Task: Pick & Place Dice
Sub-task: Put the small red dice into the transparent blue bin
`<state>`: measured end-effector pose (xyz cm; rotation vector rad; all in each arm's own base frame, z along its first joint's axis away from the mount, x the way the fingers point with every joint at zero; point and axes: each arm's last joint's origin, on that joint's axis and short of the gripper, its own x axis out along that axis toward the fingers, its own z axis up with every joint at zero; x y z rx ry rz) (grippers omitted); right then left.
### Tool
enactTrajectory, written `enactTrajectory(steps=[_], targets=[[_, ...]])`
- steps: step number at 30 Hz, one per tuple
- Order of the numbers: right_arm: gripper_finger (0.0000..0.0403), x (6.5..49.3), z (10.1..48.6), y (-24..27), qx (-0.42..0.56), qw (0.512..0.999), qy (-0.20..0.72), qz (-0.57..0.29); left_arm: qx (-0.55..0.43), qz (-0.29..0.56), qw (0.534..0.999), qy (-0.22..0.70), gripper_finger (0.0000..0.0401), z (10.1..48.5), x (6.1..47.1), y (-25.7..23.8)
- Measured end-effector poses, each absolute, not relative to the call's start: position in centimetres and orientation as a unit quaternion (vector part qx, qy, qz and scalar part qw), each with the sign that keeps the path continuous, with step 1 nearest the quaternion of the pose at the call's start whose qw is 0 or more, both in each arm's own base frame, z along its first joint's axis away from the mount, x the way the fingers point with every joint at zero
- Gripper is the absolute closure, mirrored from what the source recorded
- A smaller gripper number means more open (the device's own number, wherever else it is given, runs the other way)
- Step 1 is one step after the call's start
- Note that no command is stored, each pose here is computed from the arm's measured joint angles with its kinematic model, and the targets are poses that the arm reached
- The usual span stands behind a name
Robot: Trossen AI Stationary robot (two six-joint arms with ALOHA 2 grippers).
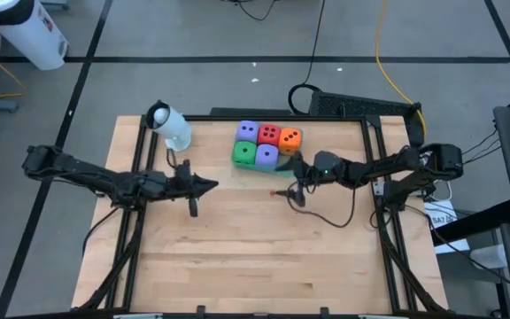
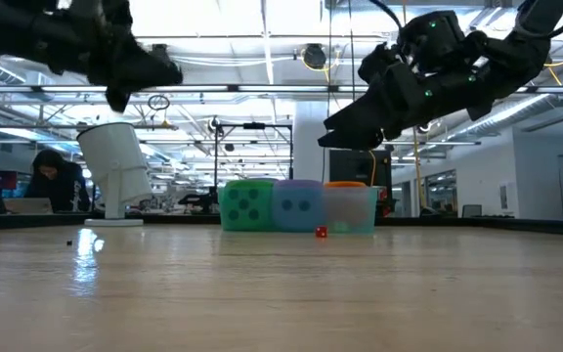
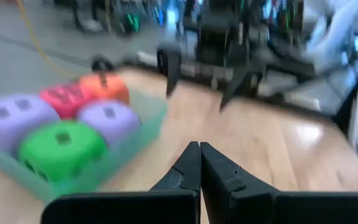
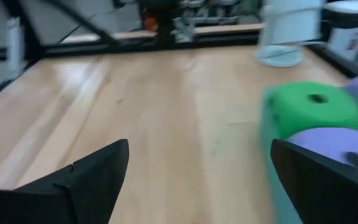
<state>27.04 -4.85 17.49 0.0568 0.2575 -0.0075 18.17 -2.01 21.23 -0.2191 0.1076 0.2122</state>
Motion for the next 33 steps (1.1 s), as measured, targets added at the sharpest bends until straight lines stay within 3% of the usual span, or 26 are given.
enactTrajectory(steps=[5, 9, 16, 33], targets=[[0.0034, 27.3, 17.2, -2.5, -0.003, 0.989, 0.145, 0.037, -0.111, 0.094, 0.985, 0.088, 0.0399, 20.5, 18.0, -2.4], [0.0049, 27.3, 17.0, -0.9, -0.025, 0.987, 0.157, 0.023, -0.117, 0.092, 0.985, 0.087, 0.0398, 20.5, 18.0, -2.4], [0.0075, 27.0, 15.2, 1.8, -0.070, 0.970, 0.231, 0.041, -0.118, 0.091, 0.985, 0.085, 0.0398, 20.6, 18.1, -2.4], [0.0089, 29.2, 9.5, 1.5, -0.063, 0.969, 0.213, -0.111, -0.136, 0.092, 0.983, 0.082, 0.0398, 20.6, 18.1, -2.4]])
